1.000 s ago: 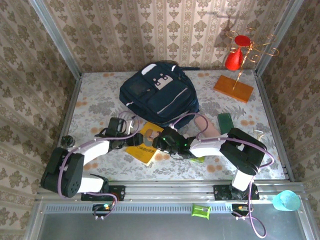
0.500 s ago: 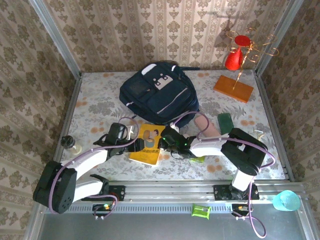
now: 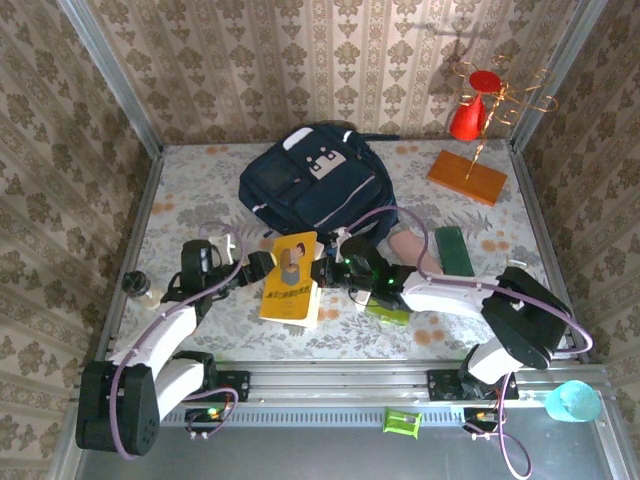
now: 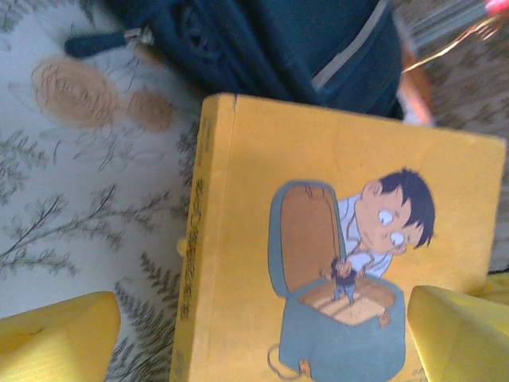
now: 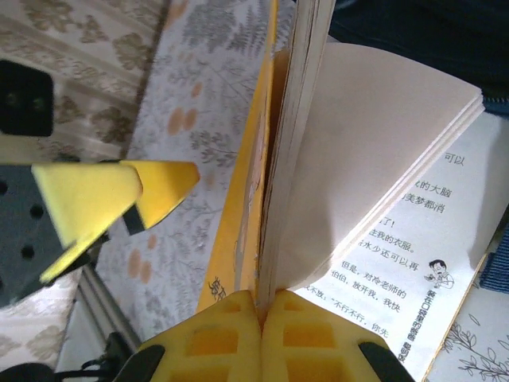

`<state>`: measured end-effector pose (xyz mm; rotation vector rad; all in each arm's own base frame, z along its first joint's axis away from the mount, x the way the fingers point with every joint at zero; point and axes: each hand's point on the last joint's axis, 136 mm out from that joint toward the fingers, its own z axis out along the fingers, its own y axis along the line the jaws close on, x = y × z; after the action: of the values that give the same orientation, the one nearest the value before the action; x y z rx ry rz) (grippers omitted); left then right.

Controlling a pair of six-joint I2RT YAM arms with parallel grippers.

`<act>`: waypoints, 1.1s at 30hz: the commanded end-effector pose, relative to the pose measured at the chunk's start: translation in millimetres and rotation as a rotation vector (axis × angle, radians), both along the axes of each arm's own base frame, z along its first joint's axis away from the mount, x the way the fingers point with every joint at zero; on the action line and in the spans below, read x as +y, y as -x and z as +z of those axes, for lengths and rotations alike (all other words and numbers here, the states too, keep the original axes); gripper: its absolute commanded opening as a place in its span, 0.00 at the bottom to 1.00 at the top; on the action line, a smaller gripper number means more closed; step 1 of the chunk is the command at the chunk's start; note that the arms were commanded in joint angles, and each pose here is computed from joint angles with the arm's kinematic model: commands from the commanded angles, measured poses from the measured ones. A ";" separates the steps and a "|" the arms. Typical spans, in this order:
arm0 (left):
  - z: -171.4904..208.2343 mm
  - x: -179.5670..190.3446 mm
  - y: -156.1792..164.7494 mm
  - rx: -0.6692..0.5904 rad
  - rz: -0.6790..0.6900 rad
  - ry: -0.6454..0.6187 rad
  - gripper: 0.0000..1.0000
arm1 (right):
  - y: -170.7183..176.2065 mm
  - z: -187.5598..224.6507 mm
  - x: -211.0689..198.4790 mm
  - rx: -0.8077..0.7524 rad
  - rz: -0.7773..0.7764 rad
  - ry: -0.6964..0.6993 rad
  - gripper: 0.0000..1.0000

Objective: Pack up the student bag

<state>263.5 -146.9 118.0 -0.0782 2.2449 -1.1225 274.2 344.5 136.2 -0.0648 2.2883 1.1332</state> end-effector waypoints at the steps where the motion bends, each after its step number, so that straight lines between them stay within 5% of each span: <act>1: 27.1 -14.6 4.4 -0.043 -0.085 0.157 0.97 | -1.1 58.9 6.5 -0.152 0.092 -0.158 0.00; 15: 35.1 -51.7 10.7 0.016 -0.216 0.268 0.96 | 5.4 109.9 -5.0 -0.249 0.135 -0.284 0.00; 33: 97.7 -70.3 23.4 -0.169 -0.333 0.300 0.23 | -22.2 70.6 -35.8 -0.194 0.116 -0.121 0.00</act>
<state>245.9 -207.1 180.7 0.1197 2.0772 -1.5492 292.6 307.6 190.3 -0.1839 2.1042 1.2646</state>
